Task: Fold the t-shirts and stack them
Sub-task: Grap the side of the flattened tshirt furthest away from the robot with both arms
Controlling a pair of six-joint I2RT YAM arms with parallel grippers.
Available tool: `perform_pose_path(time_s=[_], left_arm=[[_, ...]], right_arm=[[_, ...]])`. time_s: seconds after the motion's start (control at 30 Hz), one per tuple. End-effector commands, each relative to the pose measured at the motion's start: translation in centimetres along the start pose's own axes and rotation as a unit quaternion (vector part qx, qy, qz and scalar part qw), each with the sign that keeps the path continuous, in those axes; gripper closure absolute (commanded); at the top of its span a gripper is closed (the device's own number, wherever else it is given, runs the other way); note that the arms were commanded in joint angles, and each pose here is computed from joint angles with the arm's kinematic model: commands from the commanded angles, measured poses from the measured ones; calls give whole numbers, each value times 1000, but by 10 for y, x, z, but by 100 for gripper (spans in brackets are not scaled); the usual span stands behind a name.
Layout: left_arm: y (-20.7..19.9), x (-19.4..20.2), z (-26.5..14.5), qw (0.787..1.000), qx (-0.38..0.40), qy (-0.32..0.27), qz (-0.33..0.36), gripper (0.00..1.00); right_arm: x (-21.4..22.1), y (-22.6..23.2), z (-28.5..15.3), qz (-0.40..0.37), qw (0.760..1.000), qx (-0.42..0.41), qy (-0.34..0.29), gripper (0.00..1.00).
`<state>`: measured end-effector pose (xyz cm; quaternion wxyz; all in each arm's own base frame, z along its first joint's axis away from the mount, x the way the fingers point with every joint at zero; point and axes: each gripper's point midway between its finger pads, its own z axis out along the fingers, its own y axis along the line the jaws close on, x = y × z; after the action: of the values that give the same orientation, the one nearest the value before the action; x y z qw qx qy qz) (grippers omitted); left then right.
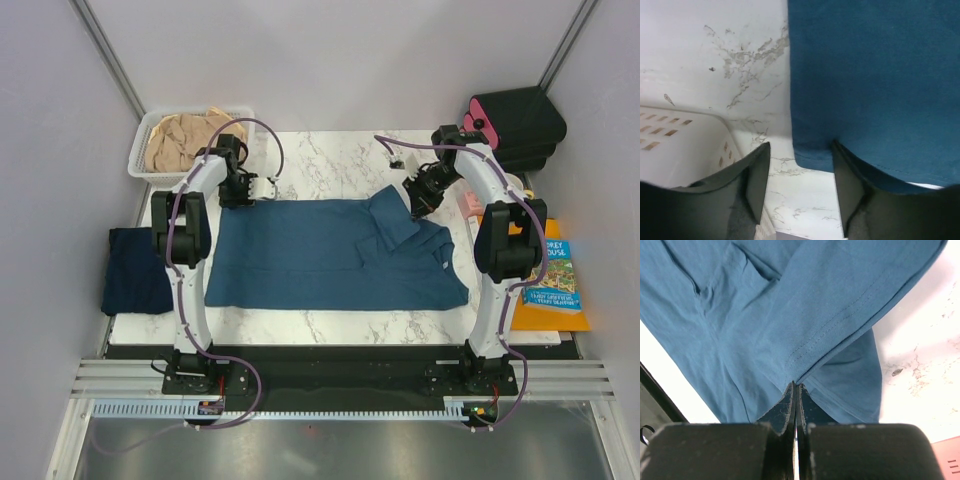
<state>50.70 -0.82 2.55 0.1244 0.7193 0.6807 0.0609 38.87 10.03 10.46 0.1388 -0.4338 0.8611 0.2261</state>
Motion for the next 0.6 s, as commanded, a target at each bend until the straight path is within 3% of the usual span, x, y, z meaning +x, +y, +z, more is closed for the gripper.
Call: perform_pose_path(time_s=[0.0, 0.03, 0.1, 0.43, 0.57], left_arm=[[-10, 14, 26, 1000, 23, -1, 1, 54], [-11, 13, 26, 1000, 24, -2, 0, 57], [-11, 13, 25, 1000, 24, -1, -5, 98], [-14, 0, -4, 1000, 8, -22, -15, 98], [-9, -8, -36, 999, -20, -27, -27, 98]], right_arm=[[-13, 8, -23, -23, 999, 25, -18, 100], [-12, 8, -23, -25, 999, 25, -17, 100], [-11, 7, -24, -25, 999, 28, -15, 100], [-16, 7, -31, -33, 999, 35, -18, 100], [-16, 9, -37, -43, 998, 42, -16, 100]])
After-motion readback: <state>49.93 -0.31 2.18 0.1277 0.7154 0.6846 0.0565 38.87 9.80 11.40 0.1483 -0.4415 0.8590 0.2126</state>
